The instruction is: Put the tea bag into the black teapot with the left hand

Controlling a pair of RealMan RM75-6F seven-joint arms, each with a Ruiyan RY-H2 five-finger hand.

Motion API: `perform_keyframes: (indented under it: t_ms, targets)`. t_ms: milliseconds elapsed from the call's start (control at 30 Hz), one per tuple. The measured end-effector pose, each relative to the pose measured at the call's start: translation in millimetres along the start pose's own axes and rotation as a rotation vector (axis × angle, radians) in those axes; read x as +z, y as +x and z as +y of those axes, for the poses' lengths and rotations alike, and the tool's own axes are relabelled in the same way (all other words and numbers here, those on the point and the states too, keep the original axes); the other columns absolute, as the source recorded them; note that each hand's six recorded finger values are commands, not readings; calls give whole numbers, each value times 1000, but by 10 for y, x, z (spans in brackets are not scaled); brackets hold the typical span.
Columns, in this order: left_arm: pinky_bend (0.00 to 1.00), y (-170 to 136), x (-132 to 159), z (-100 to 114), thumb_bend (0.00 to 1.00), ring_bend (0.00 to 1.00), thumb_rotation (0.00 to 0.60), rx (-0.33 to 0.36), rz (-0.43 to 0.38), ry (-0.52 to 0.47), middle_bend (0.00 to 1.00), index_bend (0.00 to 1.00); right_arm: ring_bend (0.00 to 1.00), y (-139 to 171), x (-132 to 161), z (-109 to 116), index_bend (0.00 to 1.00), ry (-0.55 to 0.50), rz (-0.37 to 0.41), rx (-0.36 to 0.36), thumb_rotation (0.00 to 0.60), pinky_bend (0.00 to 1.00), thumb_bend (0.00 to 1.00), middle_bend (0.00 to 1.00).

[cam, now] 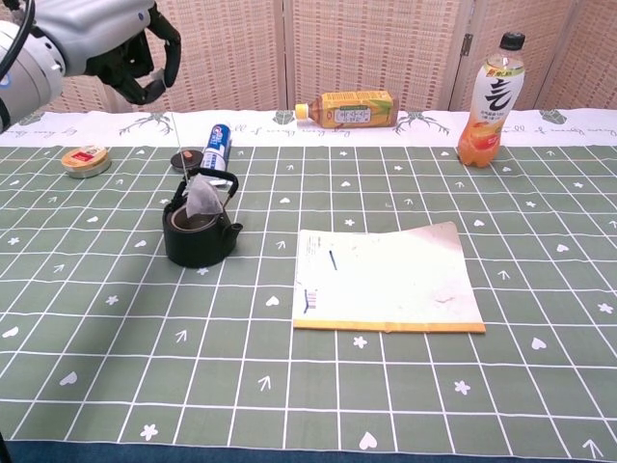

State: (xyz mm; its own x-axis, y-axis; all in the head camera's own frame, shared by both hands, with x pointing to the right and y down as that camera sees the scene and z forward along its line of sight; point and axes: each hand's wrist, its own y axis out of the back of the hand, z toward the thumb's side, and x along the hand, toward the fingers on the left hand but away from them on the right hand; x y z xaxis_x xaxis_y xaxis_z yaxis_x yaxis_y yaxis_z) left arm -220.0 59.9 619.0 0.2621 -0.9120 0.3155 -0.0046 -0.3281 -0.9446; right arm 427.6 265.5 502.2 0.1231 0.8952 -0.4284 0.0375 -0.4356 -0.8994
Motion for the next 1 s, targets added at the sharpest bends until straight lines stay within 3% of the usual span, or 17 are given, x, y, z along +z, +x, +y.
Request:
perform_keyframes:
  t_ms: [533, 667, 833, 1000]
  targets:
    - [1000, -339, -522, -555, 492, 1000, 600, -114, 66, -79, 1000, 655, 0, 17, 43, -31, 0, 18, 6, -1, 600, 0, 419, 0]
    - [1000, -495, -637, -698, 484, 1000, 600, -160, 83, -91, 1000, 491, 0, 11, 37, -40, 0, 20, 2, 1, 600, 0, 419, 0]
    - [1000, -666, -631, -808, 263, 1000, 600, -224, 78, -107, 1000, 232, 0, 16, 62, -60, 0, 25, 7, 4, 600, 0, 419, 0]
    - [1000, -790, -577, -880, 144, 1000, 600, -274, 73, -136, 1000, 129, 0, 30, 66, -50, 0, 24, 7, -1, 600, 0, 419, 0]
